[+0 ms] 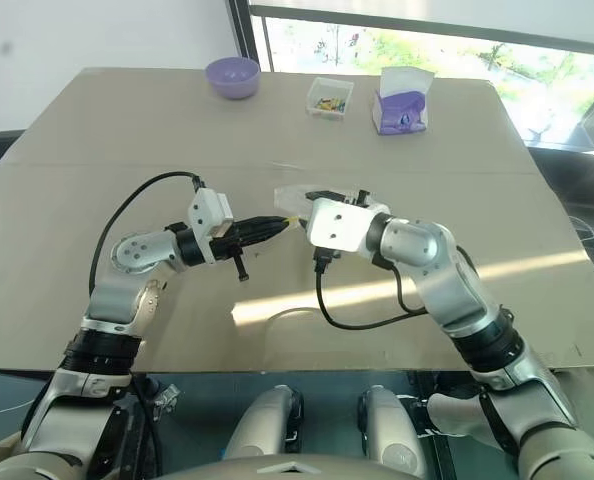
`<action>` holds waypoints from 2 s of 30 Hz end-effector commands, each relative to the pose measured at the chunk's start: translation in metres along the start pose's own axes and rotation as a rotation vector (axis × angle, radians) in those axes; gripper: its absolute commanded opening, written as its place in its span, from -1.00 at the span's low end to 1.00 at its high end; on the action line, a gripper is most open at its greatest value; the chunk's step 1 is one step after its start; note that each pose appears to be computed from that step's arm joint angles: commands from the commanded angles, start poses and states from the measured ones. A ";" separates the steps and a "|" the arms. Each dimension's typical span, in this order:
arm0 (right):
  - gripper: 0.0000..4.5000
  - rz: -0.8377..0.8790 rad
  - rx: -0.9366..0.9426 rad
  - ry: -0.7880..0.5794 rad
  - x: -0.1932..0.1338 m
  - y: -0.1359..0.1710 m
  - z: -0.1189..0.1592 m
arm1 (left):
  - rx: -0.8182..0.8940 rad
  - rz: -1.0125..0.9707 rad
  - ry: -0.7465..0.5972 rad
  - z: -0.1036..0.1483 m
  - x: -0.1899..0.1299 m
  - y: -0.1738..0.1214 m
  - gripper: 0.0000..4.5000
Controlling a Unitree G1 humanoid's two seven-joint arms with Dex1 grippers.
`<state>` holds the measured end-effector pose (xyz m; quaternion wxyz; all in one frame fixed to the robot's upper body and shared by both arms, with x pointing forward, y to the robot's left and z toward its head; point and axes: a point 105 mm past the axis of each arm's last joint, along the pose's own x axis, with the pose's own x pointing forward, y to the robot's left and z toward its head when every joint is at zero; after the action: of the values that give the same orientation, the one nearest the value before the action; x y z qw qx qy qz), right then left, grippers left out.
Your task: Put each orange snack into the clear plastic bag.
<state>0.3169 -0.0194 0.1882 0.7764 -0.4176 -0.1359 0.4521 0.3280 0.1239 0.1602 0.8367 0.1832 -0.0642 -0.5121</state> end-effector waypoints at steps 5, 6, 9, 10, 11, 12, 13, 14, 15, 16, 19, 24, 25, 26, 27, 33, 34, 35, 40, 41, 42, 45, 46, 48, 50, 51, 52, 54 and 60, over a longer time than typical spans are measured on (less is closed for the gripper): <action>-0.13 0.022 -0.052 -0.024 0.004 -0.001 0.007 | 0.056 0.006 -0.019 0.011 -0.001 0.005 -1.00; -0.13 0.024 -0.054 -0.023 0.004 0.000 0.007 | 0.056 0.006 -0.020 0.011 -0.001 0.005 -1.00; -0.13 0.027 -0.057 -0.022 0.006 0.000 0.006 | 0.056 0.006 -0.021 0.012 -0.001 0.005 -1.00; -0.13 0.025 -0.060 -0.022 0.006 0.000 0.006 | 0.055 0.005 -0.021 0.012 -0.001 0.005 -1.00; -0.13 0.022 -0.062 -0.023 0.007 -0.001 0.006 | 0.053 0.005 -0.020 0.012 -0.001 0.004 -1.00; -0.13 0.019 -0.064 -0.024 0.008 -0.001 0.006 | 0.052 0.005 -0.020 0.012 -0.001 0.004 -1.00; -0.13 0.018 -0.066 -0.025 0.009 -0.001 0.006 | 0.051 0.005 -0.020 0.013 -0.001 0.004 -1.00; -0.37 0.018 -0.068 -0.025 0.010 -0.001 0.006 | 0.051 0.005 -0.021 0.013 -0.001 0.004 -1.00; -0.47 0.018 -0.070 -0.025 0.010 -0.001 0.006 | 0.050 0.005 -0.021 0.013 -0.001 0.005 -1.00; -0.63 0.020 -0.074 -0.025 0.011 -0.001 0.006 | 0.050 0.005 -0.022 0.014 -0.001 0.004 -1.00; -0.63 0.023 -0.083 -0.031 0.012 0.000 0.007 | 0.049 0.007 -0.024 0.015 -0.001 0.005 -1.00; -0.63 0.022 -0.090 -0.039 0.013 -0.001 0.009 | 0.049 0.008 -0.024 0.016 0.000 0.004 -1.00; -0.63 0.023 -0.090 -0.040 0.013 0.000 0.009 | 0.050 0.008 -0.024 0.017 0.000 0.004 -1.00; -0.63 0.026 -0.091 -0.039 0.013 0.000 0.009 | 0.051 0.009 -0.025 0.017 0.000 0.004 -1.00; -0.63 0.029 -0.092 -0.037 0.014 0.001 0.008 | 0.051 0.010 -0.026 0.018 0.000 0.005 -1.00; -0.63 0.034 -0.096 -0.028 0.013 0.001 0.006 | 0.050 0.012 -0.030 0.020 0.000 0.004 -1.00; -0.63 0.034 -0.096 -0.026 0.013 0.001 0.006 | 0.049 0.012 -0.030 0.020 0.000 0.004 -1.00; -0.63 0.034 -0.097 -0.026 0.013 0.001 0.006 | 0.049 0.012 -0.030 0.020 0.000 0.004 -1.00; -0.63 0.035 -0.098 -0.023 0.013 0.000 0.005 | 0.053 0.010 -0.030 0.021 0.000 0.004 -1.00; -0.63 0.035 -0.098 -0.023 0.013 0.000 0.005 | 0.054 0.010 -0.029 0.021 0.000 0.004 -1.00; -0.63 0.035 -0.097 -0.023 0.013 -0.001 0.005 | 0.055 0.009 -0.029 0.021 0.000 0.004 -1.00; -0.63 0.033 -0.097 -0.023 0.013 -0.002 0.005 | 0.056 0.010 -0.029 0.022 0.000 0.005 -1.00; -0.63 0.033 -0.098 -0.024 0.013 -0.002 0.005 | 0.057 0.010 -0.029 0.022 0.000 0.005 -1.00; -0.75 0.033 -0.099 -0.023 0.013 -0.002 0.005 | 0.057 0.010 -0.029 0.022 0.000 0.005 -1.00; -0.99 0.033 -0.098 -0.023 0.013 -0.002 0.005 | 0.058 0.010 -0.029 0.022 0.001 0.004 -1.00; -0.99 0.033 -0.098 -0.023 0.013 -0.002 0.005 | 0.059 0.010 -0.029 0.022 0.001 0.004 -1.00; -0.99 0.032 -0.098 -0.023 0.013 -0.002 0.005 | 0.059 0.010 -0.030 0.022 0.001 0.004 -1.00; -0.99 0.030 -0.099 -0.022 0.013 -0.003 0.005 | 0.059 0.010 -0.030 0.022 0.001 0.004 -1.00; -0.99 0.025 -0.106 -0.015 0.012 -0.004 0.003 | 0.055 0.015 -0.030 0.021 0.000 0.006 -1.00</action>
<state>0.3234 -0.0088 0.1762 0.7496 -0.4480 -0.1348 0.4682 0.3292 0.1241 0.1632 0.8409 0.1826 -0.0571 -0.5062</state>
